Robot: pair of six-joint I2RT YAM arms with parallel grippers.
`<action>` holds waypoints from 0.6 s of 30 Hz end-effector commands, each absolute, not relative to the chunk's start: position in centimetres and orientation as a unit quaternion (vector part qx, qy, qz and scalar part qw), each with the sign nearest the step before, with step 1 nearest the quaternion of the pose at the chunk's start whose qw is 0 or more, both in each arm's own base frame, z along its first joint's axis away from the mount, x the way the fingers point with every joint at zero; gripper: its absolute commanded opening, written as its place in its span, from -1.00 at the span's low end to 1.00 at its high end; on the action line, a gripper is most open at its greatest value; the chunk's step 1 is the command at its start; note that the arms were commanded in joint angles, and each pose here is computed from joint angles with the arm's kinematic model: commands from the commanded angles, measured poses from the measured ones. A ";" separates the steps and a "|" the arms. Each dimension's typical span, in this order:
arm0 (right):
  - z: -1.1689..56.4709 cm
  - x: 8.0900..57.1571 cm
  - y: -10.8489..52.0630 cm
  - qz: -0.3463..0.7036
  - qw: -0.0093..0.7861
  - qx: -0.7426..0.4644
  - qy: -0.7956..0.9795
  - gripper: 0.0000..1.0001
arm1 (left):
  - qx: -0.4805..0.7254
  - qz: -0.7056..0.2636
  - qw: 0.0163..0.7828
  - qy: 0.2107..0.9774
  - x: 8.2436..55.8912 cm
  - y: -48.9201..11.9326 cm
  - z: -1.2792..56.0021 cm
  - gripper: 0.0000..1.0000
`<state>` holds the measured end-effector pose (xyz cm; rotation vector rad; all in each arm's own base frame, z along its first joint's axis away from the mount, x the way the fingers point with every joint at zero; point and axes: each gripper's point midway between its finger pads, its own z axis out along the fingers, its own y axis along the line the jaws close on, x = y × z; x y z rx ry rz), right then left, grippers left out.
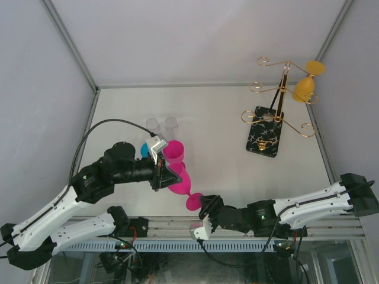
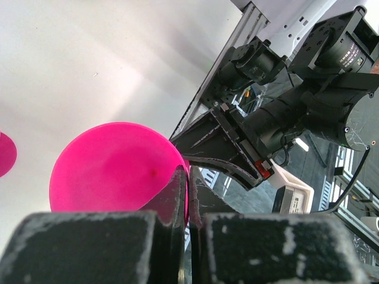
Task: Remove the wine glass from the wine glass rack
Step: Place the wine glass at the center of the board.
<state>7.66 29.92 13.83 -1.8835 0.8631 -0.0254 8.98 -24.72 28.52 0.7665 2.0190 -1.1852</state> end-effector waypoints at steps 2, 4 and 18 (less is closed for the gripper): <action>14.9 7.8 30.0 0.000 0.532 -0.758 0.377 -0.45 | 0.293 -0.472 0.367 0.746 9.2 -24.8 31.9 -1.00; 15.2 7.7 30.0 0.005 0.537 -0.753 0.380 -0.44 | 0.287 -0.463 0.369 0.753 9.5 -24.7 31.7 -1.00; 19.3 6.9 29.4 0.083 0.610 -0.623 0.482 -0.13 | 0.229 -0.389 0.341 0.824 10.7 -22.8 26.2 -0.99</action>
